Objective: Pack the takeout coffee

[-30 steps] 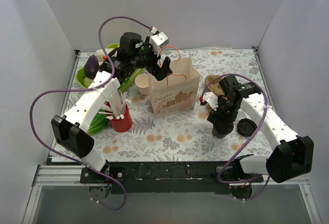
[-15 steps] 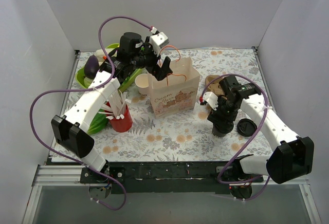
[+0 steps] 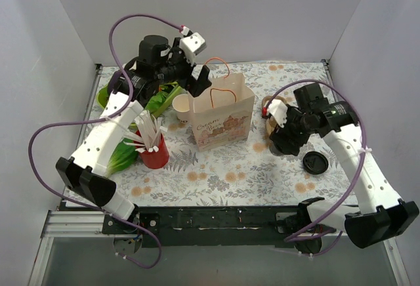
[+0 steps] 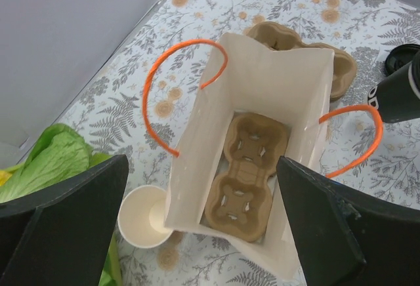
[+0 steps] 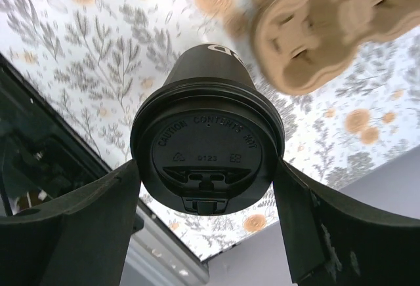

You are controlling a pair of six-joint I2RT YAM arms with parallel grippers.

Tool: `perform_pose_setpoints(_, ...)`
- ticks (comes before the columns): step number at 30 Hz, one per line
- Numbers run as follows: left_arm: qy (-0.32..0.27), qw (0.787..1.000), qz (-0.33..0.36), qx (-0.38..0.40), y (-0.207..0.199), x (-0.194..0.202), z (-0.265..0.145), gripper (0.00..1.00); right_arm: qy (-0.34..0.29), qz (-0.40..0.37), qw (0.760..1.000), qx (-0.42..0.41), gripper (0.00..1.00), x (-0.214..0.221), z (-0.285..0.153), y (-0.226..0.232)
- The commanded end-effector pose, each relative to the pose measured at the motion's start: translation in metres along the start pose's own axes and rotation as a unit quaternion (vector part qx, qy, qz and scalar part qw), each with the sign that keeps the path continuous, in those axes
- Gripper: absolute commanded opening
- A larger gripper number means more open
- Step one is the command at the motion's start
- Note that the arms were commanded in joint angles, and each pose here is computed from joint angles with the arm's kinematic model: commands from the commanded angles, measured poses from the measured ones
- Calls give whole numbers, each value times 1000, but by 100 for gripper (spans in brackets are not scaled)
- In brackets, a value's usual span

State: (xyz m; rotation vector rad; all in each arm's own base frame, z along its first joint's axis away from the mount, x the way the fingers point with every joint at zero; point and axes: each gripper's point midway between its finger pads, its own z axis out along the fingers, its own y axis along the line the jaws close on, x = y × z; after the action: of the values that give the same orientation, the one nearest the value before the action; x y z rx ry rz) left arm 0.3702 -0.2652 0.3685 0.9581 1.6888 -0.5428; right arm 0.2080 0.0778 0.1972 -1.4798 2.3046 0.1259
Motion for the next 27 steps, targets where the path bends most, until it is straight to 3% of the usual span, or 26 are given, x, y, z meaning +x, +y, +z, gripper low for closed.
perform_pose_setpoints(1,-17,998,-14,-58,15,-12,-38,98,-84,26,995,41,1,-36,-36,-10)
perform_pose_setpoints(9,-4,996,-43,-78,30,2,-20,97,-242,39,948,201,1,-137,-117,-103)
perform_pose_setpoints(10,1,996,-45,-81,33,4,-17,97,-284,36,932,225,1,-156,-150,-113)
perform_pose_setpoints(13,40,997,-43,-55,33,24,4,95,-386,10,901,197,1,-201,-195,-123)
perform_pose_setpoints(16,66,996,-54,-36,32,37,18,90,-444,-27,883,152,1,-234,-208,-114)
perform_pose_setpoints(21,61,996,-61,-29,32,38,25,84,-438,-129,888,51,1,-252,-177,-73)
perform_pose_setpoints(27,69,995,-76,-11,22,44,24,78,-372,-144,917,2,1,-225,-124,-45)
